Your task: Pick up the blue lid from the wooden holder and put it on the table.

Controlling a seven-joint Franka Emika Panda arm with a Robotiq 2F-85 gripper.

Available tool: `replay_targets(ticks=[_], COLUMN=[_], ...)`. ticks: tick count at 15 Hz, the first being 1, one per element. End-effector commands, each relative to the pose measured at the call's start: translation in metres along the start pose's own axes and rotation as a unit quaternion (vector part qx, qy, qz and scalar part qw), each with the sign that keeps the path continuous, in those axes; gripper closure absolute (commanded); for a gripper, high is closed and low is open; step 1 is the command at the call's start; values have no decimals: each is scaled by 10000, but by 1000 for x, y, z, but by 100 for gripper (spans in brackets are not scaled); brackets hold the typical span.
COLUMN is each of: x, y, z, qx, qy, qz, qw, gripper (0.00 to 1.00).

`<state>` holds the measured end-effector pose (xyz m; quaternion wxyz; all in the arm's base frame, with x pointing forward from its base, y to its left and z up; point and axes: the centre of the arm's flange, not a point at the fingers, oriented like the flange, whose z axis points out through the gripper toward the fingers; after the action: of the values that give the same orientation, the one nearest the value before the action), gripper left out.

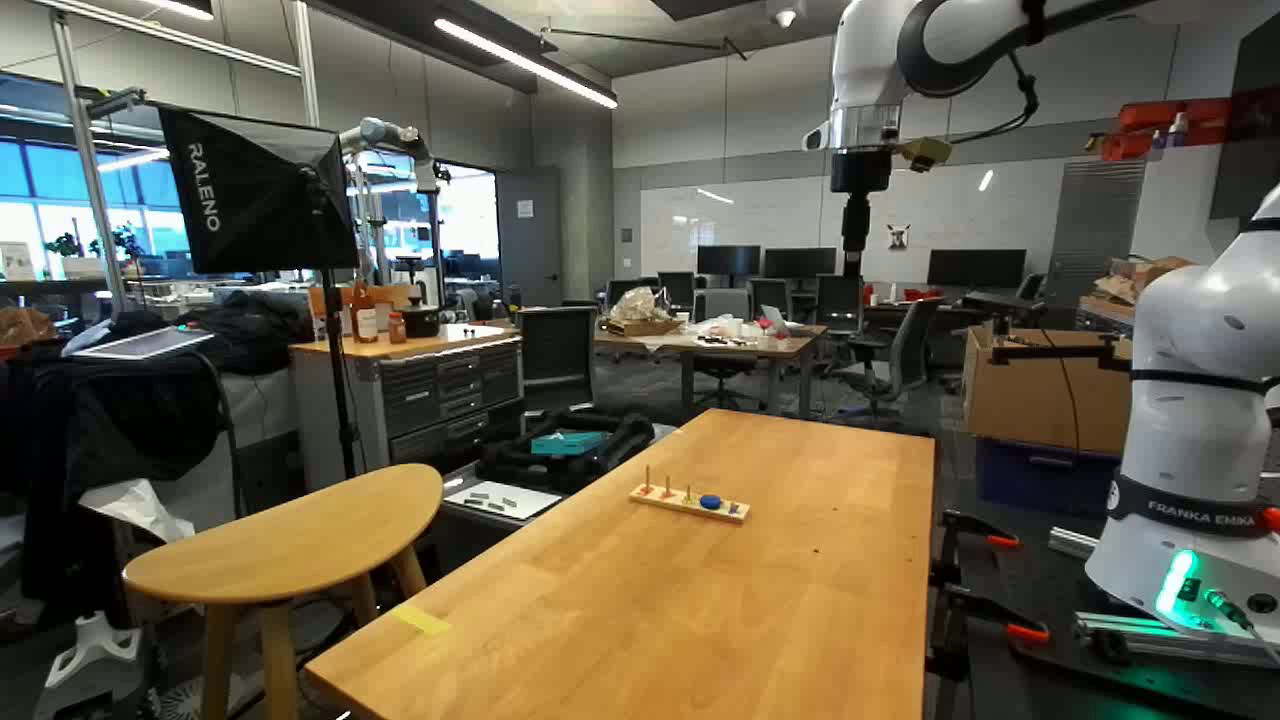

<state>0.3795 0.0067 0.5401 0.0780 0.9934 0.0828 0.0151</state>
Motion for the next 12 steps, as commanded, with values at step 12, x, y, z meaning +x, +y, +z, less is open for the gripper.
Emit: replay_targets(ticks=[12], x=[90], y=[-15], z=[55], qx=[-34], qy=[897], qz=[623], qw=[9940], gripper=[0])
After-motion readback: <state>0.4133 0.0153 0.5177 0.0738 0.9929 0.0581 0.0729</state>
